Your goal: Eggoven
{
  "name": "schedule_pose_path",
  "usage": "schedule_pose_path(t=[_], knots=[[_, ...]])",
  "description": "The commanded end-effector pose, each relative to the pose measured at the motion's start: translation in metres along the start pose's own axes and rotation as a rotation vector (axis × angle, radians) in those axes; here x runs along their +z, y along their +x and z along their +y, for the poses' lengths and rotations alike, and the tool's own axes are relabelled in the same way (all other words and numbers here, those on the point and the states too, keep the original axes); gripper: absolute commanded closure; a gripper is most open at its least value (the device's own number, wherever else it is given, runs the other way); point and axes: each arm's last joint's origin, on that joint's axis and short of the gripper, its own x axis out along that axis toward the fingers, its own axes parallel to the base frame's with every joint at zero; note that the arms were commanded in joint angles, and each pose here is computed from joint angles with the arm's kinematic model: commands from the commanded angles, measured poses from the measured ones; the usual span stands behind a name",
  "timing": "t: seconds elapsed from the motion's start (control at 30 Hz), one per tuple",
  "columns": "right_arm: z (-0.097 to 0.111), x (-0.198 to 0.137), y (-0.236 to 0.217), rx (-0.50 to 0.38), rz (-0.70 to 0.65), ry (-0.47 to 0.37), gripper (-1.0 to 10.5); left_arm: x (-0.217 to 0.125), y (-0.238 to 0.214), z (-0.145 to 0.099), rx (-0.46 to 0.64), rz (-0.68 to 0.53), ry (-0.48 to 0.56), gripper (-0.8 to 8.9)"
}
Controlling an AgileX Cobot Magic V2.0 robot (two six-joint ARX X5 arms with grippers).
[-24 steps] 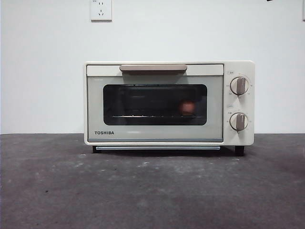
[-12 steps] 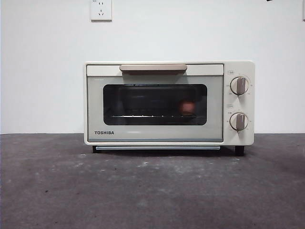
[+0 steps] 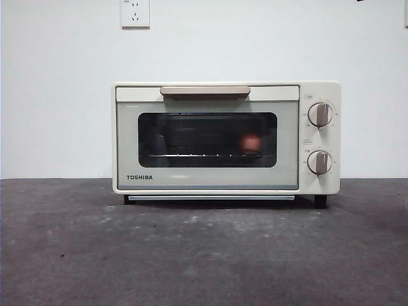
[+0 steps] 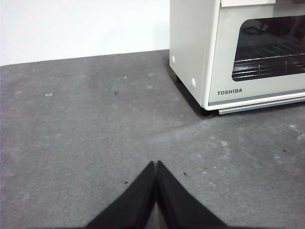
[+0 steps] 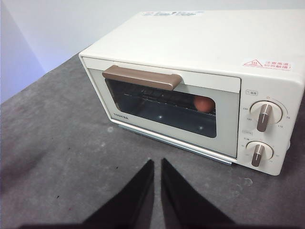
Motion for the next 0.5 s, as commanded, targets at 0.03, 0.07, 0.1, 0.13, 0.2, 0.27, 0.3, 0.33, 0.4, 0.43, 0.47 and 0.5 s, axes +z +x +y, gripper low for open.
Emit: schedule_pose_path(t=[0.03,0.07,0.1,0.13,0.2,0.27,0.3,0.33,0.4,0.43,0.47,0.5], knots=[[0.001,0.002,0.001,0.005,-0.009,-0.010,9.4,-0.009,0.002,0.000,0.003,0.028,-0.015,8.06],[0.001,0.002,0.001,0.005,-0.009,-0.010,9.4,-0.009,0.002,0.000,0.003,0.029,-0.015,8.06],[0.001,0.002,0.001,0.005,-0.009,-0.010,9.4,-0.009,0.002,0.000,0.003,0.028,-0.015,8.06],[0.001,0.002,0.001,0.005,-0.009,-0.010,9.4,-0.009,0.002,0.000,0.003,0.029,-0.015,8.06],[0.001,0.002,0.001,0.005,-0.009,-0.010,9.4,-0.009,0.002,0.000,0.003,0.028,-0.015,8.06],[0.001,0.002,0.001,0.004,-0.009,-0.012,9.4,-0.009,0.002,0.000,0.003,0.029,-0.015,8.06],[0.001,0.002,0.000,-0.008,-0.016,-0.040,9.4,-0.009,0.002,0.000,0.003,0.028,-0.015,8.06],[0.000,0.003,-0.002,-0.024,-0.026,-0.051,9.4,-0.009,0.002,0.000,0.003,0.029,-0.015,8.06],[-0.004,0.005,-0.009,-0.114,-0.069,-0.062,9.4,-0.009,0.002,0.000,0.003,0.029,-0.015,8.06],[-0.006,0.005,-0.012,-0.151,-0.085,-0.073,9.4,-0.009,0.002,0.000,0.003,0.029,-0.015,8.06],[-0.010,0.006,-0.015,-0.185,-0.102,-0.089,9.4,-0.009,0.002,0.000,0.003,0.028,-0.015,8.06],[-0.013,0.005,-0.017,-0.210,-0.116,-0.095,9.4,-0.009,0.002,0.000,0.003,0.028,-0.015,8.06]])
